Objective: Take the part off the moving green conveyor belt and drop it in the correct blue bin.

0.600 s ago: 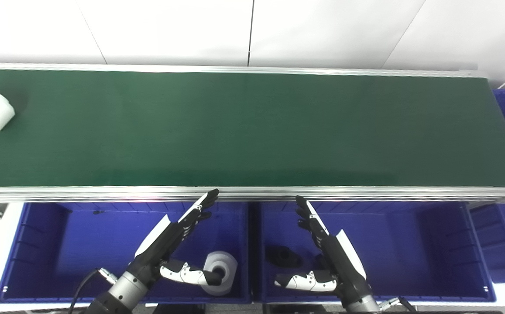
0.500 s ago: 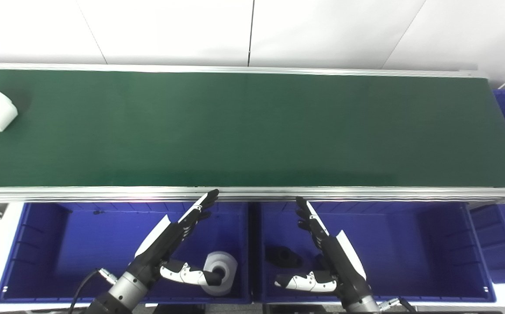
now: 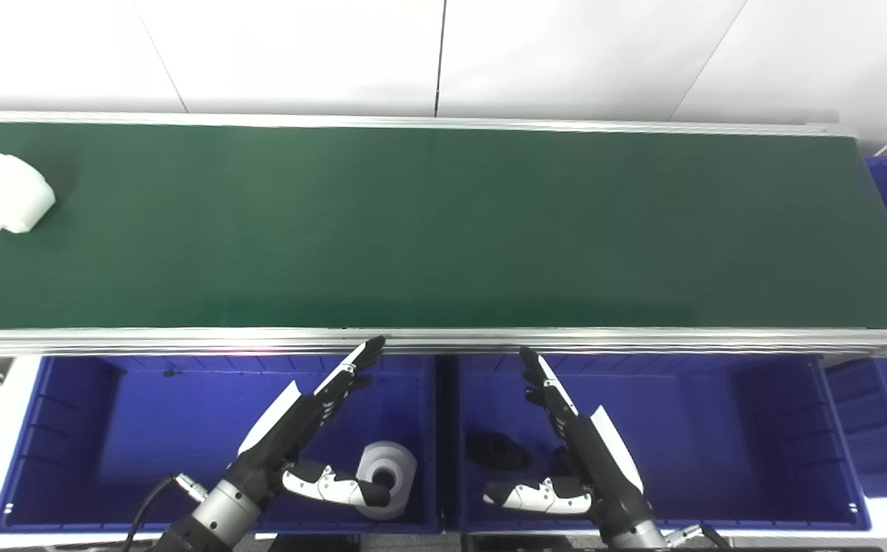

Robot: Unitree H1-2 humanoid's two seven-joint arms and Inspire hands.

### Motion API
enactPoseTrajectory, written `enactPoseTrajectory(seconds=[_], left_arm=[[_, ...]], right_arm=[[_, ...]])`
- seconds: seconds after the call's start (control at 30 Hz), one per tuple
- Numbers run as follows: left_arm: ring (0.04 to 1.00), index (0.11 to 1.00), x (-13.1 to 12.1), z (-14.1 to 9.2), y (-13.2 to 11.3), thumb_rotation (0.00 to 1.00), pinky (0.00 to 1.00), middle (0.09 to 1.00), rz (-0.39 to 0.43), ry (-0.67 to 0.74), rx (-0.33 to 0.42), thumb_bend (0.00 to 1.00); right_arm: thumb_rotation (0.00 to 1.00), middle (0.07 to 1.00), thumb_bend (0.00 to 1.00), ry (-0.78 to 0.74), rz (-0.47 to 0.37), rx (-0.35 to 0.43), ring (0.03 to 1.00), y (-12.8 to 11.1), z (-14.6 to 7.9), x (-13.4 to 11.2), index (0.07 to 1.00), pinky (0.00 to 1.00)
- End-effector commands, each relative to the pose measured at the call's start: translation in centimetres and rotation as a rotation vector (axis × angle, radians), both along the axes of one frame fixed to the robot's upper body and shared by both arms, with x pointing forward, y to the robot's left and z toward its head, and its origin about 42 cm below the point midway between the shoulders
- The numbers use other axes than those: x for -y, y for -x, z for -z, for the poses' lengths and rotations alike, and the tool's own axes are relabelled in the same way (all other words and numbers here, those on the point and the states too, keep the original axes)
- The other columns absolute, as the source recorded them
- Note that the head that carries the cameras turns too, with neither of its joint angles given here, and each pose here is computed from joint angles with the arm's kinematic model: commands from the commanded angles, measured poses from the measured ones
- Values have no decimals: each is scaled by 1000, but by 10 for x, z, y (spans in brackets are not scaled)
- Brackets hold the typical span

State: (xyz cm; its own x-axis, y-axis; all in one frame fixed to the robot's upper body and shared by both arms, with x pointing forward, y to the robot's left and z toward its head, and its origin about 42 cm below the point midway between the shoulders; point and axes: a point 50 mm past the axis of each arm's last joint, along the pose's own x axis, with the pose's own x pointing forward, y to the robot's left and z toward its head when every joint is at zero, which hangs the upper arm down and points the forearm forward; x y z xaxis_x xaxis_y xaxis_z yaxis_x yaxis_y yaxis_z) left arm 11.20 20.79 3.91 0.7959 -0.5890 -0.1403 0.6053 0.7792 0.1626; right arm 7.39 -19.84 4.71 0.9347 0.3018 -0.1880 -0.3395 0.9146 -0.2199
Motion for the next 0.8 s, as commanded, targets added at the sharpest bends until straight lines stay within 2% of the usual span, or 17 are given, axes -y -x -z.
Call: enactPoseTrajectory(seconds=[0.0,0.3,0.47,0.7,0.77], left_arm=[[1000,1000,4,-7,-1,400,968,1000,5,30,40,835],[1000,1000,8,-2,2,417,950,1000,7,16,37,855],[1000,1000,13,5,2,385,923,1000,8,18,55,855],[966,989,19,13,-1,380,842,1000,9,11,70,861],[947,984,19,16,-3,366,808,1000,10,19,65,851]], right_arm=[[395,996,948,-20,2,63,980,1,-7,1,998,932],[377,989,933,-22,-2,64,972,5,1,6,999,941],[404,985,945,-10,2,60,964,7,8,13,1000,923],[420,1000,958,10,-5,60,990,6,16,19,1000,956],[425,1000,960,16,-6,63,978,4,18,20,1000,928]])
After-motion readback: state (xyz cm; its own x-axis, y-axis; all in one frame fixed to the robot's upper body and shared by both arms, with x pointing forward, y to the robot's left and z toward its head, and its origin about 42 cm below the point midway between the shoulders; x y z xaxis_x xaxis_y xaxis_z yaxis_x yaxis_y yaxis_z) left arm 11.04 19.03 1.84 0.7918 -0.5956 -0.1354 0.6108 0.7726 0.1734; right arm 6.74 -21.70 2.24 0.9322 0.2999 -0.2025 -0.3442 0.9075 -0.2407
